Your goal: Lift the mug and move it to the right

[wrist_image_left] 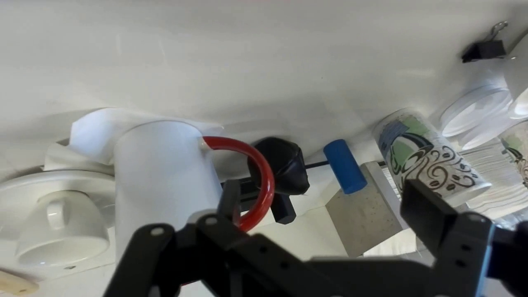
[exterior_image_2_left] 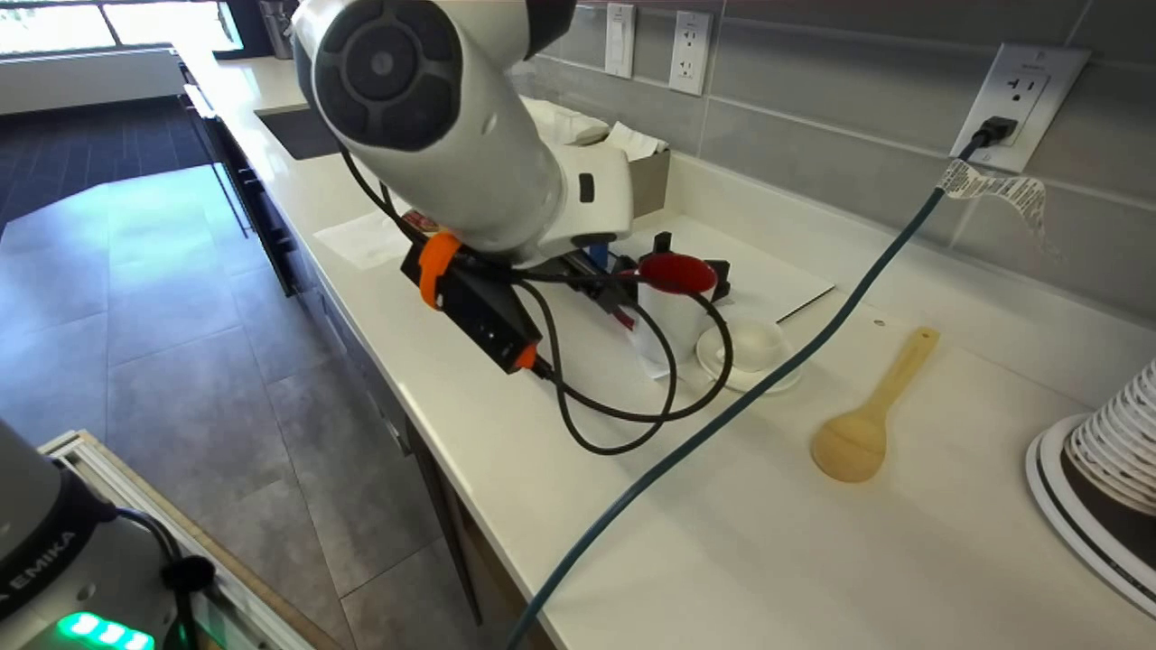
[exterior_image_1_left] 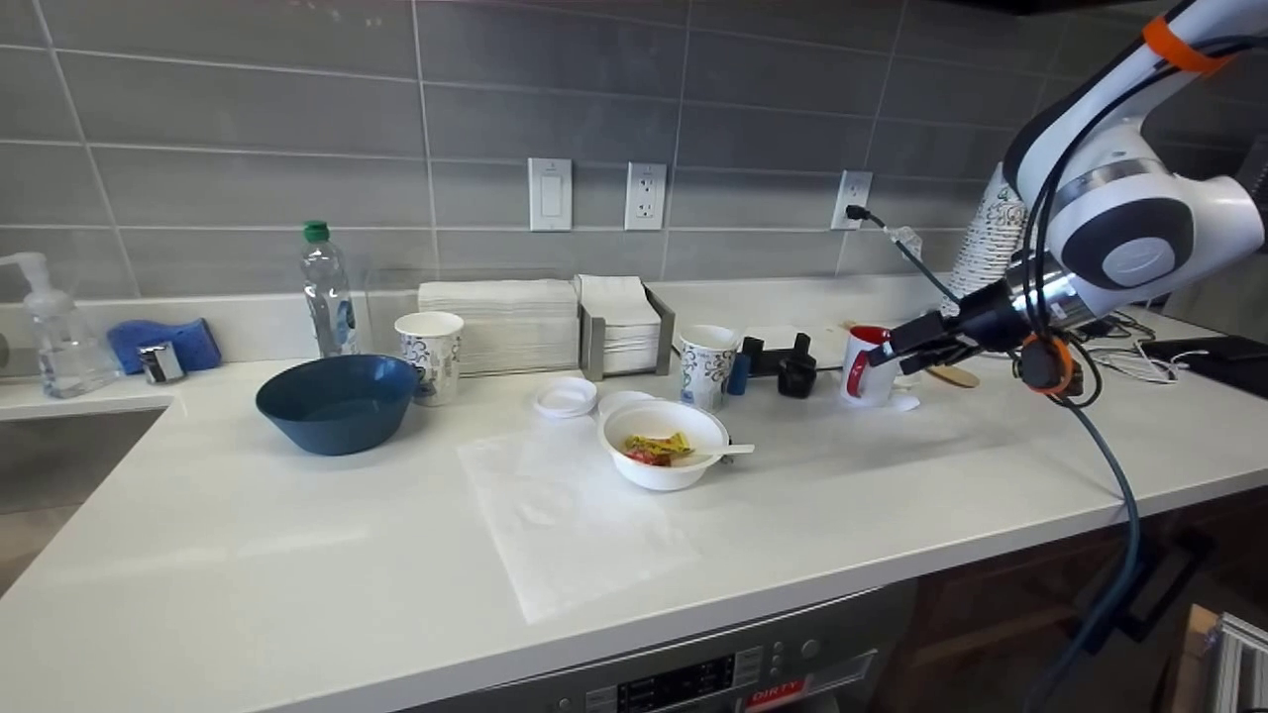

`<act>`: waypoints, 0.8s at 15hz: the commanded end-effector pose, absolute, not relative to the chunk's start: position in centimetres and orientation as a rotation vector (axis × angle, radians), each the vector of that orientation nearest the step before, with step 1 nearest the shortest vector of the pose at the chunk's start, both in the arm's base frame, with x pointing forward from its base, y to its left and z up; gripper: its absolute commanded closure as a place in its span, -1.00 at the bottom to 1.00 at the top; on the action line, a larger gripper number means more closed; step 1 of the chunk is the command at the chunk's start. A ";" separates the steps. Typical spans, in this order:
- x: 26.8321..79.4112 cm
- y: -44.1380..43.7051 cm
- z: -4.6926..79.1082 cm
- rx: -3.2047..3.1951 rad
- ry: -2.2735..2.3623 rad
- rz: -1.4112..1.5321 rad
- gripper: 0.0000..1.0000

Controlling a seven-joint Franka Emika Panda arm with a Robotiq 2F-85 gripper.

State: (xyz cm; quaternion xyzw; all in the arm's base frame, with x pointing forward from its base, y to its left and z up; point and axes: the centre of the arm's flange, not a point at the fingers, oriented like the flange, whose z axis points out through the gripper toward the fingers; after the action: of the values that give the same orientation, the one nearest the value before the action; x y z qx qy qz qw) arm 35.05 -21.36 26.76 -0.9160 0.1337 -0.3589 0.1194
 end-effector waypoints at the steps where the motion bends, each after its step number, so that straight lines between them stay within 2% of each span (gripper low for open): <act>1: 33.5 -20.4 30.3 -2.768 0.382 -0.944 -1.00; 6: 34.1 -18.2 33.0 -2.935 0.449 -0.726 -1.00; 12: 37.0 -14.4 35.3 -3.094 0.617 -0.709 -1.00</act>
State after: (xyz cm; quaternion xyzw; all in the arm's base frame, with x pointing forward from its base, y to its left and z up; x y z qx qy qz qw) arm 36.06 -16.50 28.14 -0.9547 0.1692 -0.2449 -0.0058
